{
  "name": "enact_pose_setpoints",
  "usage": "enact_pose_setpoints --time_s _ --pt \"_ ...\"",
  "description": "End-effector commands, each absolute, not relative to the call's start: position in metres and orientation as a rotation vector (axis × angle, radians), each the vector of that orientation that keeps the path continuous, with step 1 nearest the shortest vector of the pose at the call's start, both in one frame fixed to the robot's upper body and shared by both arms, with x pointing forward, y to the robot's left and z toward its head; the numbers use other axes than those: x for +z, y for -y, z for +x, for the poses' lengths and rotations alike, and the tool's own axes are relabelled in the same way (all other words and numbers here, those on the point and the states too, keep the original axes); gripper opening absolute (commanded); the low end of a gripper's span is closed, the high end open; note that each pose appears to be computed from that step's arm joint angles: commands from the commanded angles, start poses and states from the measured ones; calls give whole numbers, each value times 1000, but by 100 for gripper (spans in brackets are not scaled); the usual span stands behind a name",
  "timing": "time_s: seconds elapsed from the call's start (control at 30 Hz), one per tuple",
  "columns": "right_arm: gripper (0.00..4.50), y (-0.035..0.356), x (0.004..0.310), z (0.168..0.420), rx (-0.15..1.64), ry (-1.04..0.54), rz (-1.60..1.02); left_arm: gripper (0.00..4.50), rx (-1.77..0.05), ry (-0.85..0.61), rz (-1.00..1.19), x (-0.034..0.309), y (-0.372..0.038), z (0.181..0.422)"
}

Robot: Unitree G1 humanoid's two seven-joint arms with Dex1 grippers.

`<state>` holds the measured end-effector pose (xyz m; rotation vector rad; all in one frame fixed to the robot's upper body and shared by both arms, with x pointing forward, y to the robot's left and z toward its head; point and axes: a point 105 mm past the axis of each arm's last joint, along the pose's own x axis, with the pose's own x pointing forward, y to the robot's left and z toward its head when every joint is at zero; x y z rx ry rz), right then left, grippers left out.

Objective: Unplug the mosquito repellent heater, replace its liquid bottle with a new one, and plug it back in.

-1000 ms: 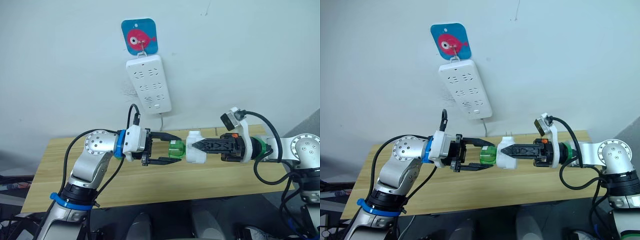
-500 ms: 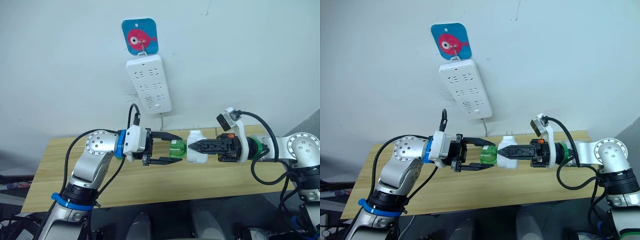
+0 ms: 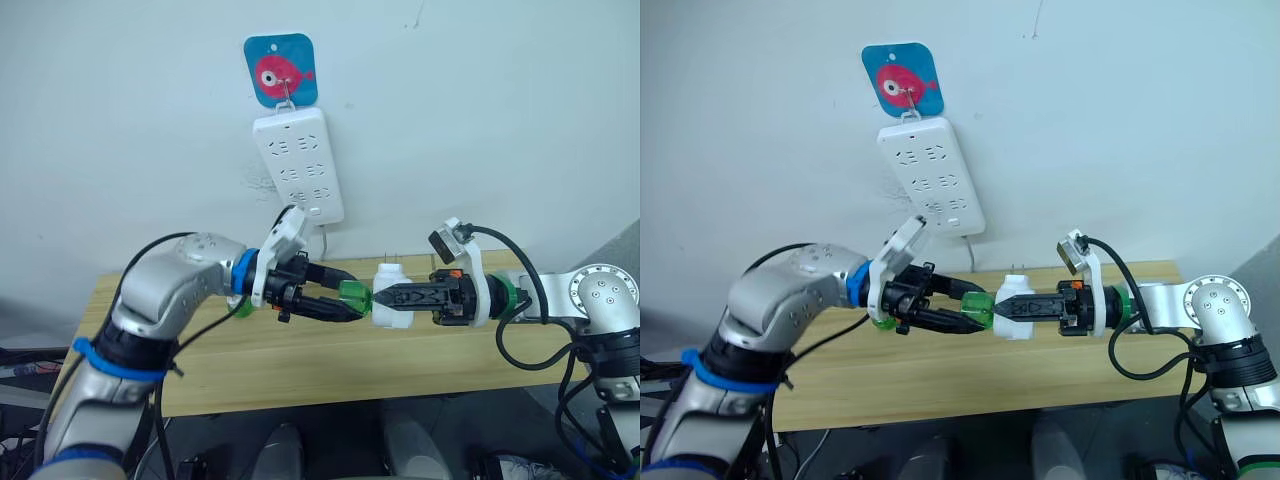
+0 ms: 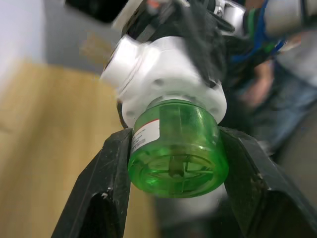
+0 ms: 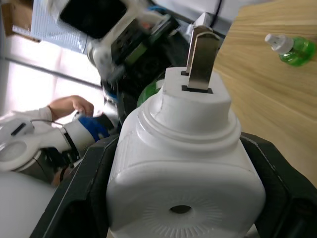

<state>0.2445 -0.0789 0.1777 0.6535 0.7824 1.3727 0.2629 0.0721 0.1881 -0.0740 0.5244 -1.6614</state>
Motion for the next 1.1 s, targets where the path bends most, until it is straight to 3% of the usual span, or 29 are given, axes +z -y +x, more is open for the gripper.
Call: enact_pose_setpoints --time_s 0.03,0.2,0.27,0.43,0.6,0.8,0.97,1.1 --pt "309 71 199 228 1517 -725 605 225 -1577 -634 -129 182 -77 271" --pt "309 71 202 231 1507 -702 629 225 -1590 -444 18 184 -75 272" --pt "309 73 203 233 1496 -699 643 299 -1612 -341 122 182 -76 270" --pt "307 79 204 245 1437 -689 698 450 -1560 92 387 181 -80 268" --pt "307 81 204 248 1414 -691 714 450 -1468 364 496 179 -81 260" --pt "307 81 202 248 1403 -701 704 450 -1421 575 536 196 -76 255" --pt "307 80 202 248 1401 -703 697 450 -1472 592 573 192 -77 250" --pt "307 79 203 248 1403 -700 695 356 -1503 532 600 177 -80 252"
